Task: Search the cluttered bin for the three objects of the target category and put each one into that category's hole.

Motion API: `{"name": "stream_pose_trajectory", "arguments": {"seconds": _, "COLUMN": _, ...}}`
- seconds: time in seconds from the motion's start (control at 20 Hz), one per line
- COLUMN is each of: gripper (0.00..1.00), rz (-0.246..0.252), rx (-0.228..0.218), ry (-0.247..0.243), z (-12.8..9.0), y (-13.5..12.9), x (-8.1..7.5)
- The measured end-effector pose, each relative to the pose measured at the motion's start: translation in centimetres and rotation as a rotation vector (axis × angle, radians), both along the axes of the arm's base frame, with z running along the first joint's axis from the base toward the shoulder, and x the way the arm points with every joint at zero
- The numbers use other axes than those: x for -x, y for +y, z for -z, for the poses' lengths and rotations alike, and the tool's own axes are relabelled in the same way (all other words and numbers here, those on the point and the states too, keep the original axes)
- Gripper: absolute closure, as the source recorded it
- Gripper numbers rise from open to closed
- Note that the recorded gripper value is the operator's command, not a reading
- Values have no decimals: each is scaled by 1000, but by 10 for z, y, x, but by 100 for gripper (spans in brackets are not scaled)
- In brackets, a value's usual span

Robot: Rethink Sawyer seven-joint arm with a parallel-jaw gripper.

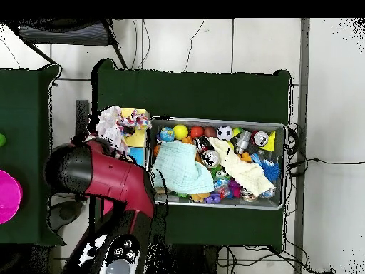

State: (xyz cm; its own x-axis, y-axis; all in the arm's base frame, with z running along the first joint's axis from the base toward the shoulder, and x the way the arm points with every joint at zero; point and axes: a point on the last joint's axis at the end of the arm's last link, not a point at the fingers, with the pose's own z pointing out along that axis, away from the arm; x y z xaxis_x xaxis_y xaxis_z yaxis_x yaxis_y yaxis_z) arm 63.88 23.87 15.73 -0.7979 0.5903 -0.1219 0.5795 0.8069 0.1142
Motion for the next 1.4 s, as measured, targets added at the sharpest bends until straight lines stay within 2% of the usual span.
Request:
{"name": "stream_pose_trajectory", "arguments": {"seconds": 0.25, "gripper": 100, "rz": 48, "rx": -32, "ry": 24, "z": 10, "y": 7, "x": 8}}
{"name": "stream_pose_trajectory", "arguments": {"seconds": 0.85, "gripper": 100, "rz": 61, "rx": -70, "ry": 33, "z": 26, "y": 22, "x": 6}}
{"name": "stream_pose_trajectory", "arguments": {"seconds": 1.05, "gripper": 100, "rz": 70, "rx": -80, "ry": 11, "z": 31, "y": 24, "x": 0}}
{"name": "stream_pose_trajectory", "arguments": {"seconds": 1.4, "gripper": 100, "rz": 103, "rx": -75, "ry": -81, "z": 48, "y": 15, "x": -23}}
